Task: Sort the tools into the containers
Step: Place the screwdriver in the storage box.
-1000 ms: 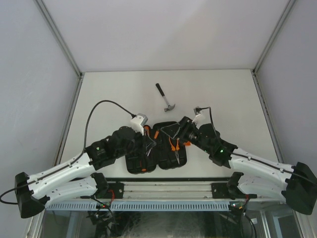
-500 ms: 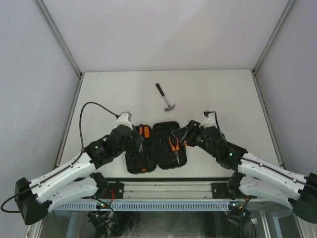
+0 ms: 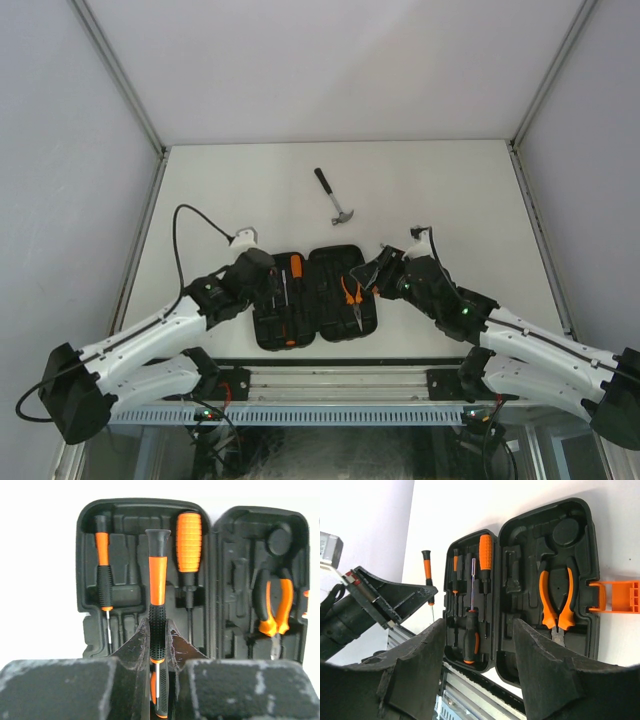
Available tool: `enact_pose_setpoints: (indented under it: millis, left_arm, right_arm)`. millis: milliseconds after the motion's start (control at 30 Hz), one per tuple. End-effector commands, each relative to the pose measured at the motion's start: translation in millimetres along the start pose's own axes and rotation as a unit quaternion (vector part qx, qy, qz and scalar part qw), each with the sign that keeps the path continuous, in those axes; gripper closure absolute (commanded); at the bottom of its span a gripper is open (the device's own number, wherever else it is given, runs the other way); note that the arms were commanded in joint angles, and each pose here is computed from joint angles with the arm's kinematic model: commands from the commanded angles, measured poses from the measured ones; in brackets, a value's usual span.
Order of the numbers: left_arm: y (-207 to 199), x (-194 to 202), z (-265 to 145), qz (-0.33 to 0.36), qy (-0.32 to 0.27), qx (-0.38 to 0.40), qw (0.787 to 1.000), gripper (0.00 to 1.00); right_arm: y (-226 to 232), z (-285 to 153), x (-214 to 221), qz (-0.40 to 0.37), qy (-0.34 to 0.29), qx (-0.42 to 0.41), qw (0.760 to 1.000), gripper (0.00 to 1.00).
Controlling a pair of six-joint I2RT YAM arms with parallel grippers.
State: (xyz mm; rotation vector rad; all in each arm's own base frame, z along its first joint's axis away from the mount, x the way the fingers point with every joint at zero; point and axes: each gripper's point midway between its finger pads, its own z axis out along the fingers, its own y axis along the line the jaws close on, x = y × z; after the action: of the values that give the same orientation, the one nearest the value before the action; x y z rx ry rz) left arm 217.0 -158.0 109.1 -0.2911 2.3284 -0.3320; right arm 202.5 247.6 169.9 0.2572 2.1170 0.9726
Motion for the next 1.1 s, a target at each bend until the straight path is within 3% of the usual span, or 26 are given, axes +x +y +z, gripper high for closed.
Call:
enact_pose_setpoints:
  millis: [0, 600, 1067]
  left_arm:
    - [14, 2, 16, -0.011, 0.000, -0.036, 0.999, 1.00]
    - [12, 12, 54, 0.028, 0.056, -0.068, 0.996, 1.00]
    - [10, 16, 64, 0.011, 0.073, -0.059, 0.996, 0.99]
  right_arm:
    - [5, 0, -4, 0.004, -0.009, -0.005, 1.000, 0.45]
    - [6, 0, 2, 0.005, -0.002, -0.004, 1.000, 0.45]
    - [4, 0, 4, 0.003, -0.003, 0.001, 1.000, 0.45]
